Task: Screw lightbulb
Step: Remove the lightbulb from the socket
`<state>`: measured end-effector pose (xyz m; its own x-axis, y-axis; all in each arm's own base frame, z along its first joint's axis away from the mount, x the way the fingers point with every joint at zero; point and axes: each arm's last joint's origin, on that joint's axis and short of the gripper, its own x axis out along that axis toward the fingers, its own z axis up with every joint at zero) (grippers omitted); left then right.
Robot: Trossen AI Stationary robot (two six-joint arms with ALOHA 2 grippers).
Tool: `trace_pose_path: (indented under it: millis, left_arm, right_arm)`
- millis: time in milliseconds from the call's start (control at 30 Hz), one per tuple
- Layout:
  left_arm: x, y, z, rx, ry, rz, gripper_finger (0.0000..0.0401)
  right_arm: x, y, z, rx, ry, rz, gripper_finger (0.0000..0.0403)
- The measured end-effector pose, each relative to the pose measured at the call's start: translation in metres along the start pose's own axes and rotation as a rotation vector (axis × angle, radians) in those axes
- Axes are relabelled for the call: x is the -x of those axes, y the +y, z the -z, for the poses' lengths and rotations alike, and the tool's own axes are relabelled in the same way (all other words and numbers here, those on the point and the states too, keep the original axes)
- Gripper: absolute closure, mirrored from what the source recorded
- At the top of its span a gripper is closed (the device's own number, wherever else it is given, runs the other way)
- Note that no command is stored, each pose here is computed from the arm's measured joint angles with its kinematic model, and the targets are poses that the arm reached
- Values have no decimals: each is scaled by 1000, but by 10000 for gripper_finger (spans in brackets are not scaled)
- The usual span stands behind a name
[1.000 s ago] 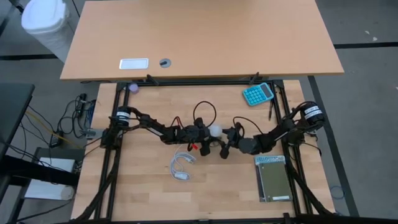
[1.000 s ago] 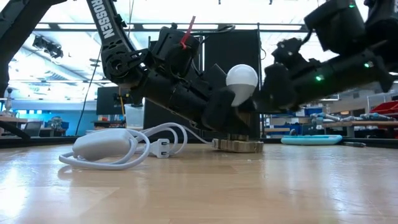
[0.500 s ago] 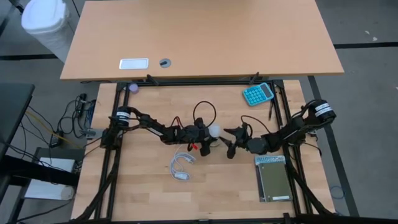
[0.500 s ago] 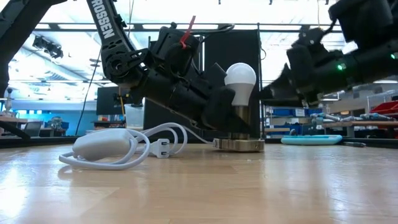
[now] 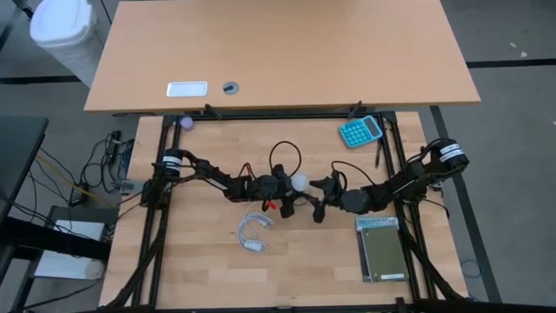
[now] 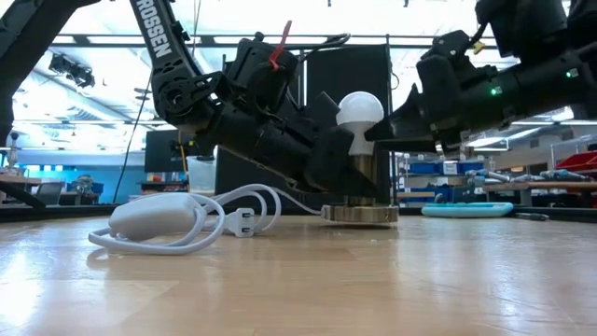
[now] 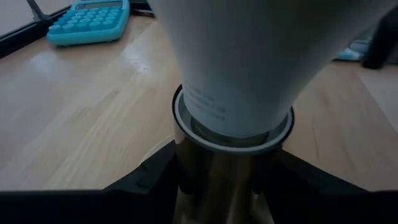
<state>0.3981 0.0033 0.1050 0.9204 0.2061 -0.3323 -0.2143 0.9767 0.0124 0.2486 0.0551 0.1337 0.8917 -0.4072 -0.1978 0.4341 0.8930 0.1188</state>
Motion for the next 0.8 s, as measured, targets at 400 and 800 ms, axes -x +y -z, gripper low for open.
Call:
trace_pose_path:
  millis: [400,800]
  left_arm:
    - [0,0,-2,20,-14,1,206]
    - [0,1,0,19,2,-12,206]
  right_arm:
    - [-13,2,-7,88,44,28,174]
    - [-8,-4,3,118,75,232,174]
